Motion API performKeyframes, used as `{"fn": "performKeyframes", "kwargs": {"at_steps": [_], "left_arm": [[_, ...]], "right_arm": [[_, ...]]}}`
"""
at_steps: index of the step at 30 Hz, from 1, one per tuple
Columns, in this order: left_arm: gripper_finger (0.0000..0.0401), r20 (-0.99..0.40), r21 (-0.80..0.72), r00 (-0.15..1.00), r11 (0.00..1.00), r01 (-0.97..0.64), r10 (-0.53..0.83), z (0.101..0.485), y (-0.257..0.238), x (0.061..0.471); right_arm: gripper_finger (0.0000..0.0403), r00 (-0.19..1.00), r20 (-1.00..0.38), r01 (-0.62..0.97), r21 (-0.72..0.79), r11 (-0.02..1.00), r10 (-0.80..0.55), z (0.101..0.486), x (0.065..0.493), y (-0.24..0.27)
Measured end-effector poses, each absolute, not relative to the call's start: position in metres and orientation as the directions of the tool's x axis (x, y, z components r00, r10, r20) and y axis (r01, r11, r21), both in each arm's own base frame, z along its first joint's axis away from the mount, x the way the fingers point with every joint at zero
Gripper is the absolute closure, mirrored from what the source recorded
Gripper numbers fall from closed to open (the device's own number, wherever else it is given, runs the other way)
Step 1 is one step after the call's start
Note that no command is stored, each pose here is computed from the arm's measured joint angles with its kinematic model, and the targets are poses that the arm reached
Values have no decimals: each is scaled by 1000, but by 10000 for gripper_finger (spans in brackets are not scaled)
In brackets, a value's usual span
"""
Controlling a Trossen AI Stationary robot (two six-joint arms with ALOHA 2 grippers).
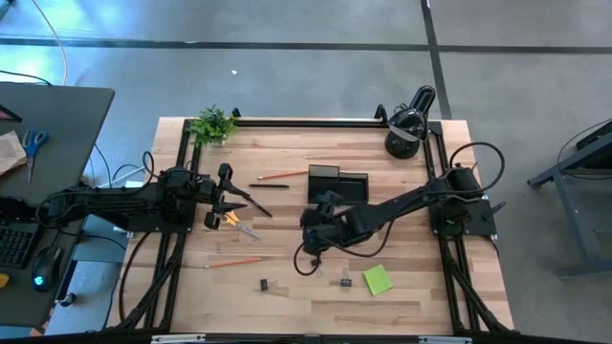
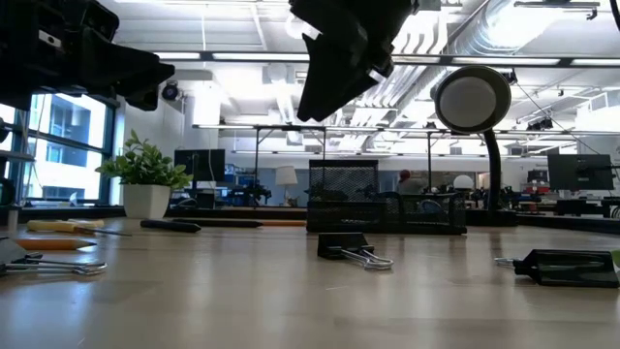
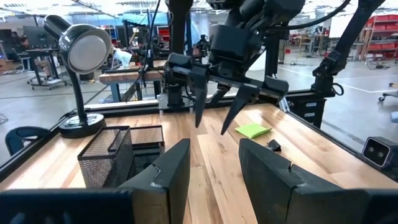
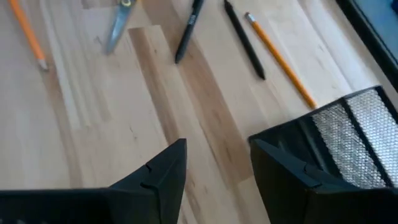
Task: Pick and place office supplies into organizer
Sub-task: Put the orange pencil into the desk organizer
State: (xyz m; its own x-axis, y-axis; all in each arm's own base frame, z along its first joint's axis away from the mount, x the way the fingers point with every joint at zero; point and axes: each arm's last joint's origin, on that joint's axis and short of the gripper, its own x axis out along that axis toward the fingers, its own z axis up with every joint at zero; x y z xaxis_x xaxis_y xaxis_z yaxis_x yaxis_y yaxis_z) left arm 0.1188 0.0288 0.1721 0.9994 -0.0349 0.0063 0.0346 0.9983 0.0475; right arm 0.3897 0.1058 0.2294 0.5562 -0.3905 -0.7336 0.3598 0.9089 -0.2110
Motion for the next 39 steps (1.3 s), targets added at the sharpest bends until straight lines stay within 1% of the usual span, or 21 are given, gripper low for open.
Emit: {"fn": "performKeyframes", "kwargs": {"at_steps": [7, 11, 22, 27, 34, 39], "left_arm": [[272, 10, 51, 999, 998, 34, -35, 173, 29, 119], [272, 10, 57, 999, 998, 34, -34, 172, 29, 119], [272, 9, 51, 999, 998, 34, -34, 172, 29, 119], [272, -3, 41, 999, 998, 55, -55, 171, 28, 119], [272, -48, -14, 993, 994, 104, -105, 166, 27, 119], [272, -92, -110, 984, 983, 144, -154, 162, 25, 118]], "right_arm": [[235, 567, -732, 347, -202, 916, -377, 230, 391, 106], [234, 571, -740, 286, -226, 931, -355, 230, 392, 105], [252, 615, -725, 321, -130, 938, -311, 233, 397, 106], [258, 613, -739, 298, -112, 948, -280, 222, 397, 113], [257, 643, -734, 304, -17, 953, -218, 203, 394, 127], [262, 690, -701, 292, 42, 956, -180, 199, 391, 140]]}}
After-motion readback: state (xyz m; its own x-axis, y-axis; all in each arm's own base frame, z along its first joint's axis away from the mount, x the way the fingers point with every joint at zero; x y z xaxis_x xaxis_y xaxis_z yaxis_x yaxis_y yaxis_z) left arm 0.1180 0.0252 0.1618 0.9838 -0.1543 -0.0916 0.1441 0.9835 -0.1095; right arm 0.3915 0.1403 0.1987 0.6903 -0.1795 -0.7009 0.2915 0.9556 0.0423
